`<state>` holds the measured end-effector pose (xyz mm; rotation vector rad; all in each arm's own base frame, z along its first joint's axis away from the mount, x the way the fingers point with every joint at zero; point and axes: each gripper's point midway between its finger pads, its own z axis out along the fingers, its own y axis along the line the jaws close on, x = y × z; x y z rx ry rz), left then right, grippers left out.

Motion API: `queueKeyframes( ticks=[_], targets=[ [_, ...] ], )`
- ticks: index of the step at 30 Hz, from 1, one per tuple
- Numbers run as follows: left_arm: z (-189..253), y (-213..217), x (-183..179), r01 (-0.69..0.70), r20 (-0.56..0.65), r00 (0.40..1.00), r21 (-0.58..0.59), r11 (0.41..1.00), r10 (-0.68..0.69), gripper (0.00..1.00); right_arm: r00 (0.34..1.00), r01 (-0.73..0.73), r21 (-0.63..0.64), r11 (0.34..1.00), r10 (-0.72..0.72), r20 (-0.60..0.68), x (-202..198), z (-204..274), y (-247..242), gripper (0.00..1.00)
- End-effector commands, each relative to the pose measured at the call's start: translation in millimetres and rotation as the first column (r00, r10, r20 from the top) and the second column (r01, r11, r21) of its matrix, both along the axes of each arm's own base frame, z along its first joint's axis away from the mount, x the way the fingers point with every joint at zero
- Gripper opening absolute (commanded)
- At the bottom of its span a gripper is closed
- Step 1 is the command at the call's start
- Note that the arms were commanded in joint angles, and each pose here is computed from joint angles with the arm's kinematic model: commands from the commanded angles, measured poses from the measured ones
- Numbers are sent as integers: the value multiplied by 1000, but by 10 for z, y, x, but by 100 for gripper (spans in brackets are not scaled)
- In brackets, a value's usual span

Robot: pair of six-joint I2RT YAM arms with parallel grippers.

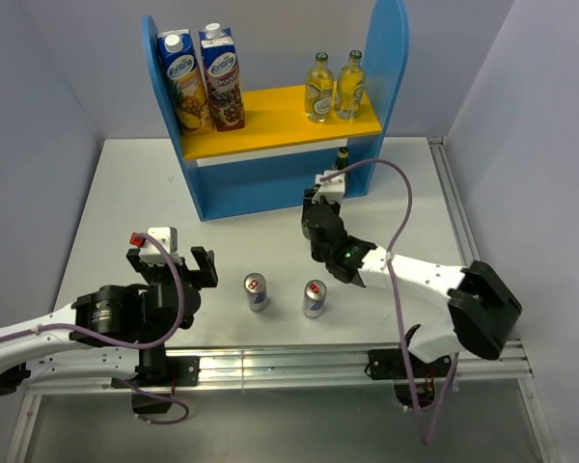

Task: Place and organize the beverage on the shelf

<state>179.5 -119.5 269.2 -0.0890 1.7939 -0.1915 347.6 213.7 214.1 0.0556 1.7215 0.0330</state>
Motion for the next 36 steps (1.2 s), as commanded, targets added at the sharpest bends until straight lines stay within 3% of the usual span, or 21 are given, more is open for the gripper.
queueKeyframes(
  ticks=[1,11,25,36],
  targets=[
    [54,-16,-2,8,6,1000,-26,1000,-8,99,976,31,177,984,-68,208,386,646,56,0],
    [47,-21,-2,12,7,1000,-20,1000,-11,99,959,106,163,981,-144,245,1190,656,76,0],
    [78,-12,-8,19,10,1000,-36,999,-19,99,951,168,131,977,-196,239,1711,358,-63,0],
    [56,-29,-8,21,5,1000,-23,1000,-21,99,937,222,129,966,-248,246,1842,268,-235,0]
  ],
)
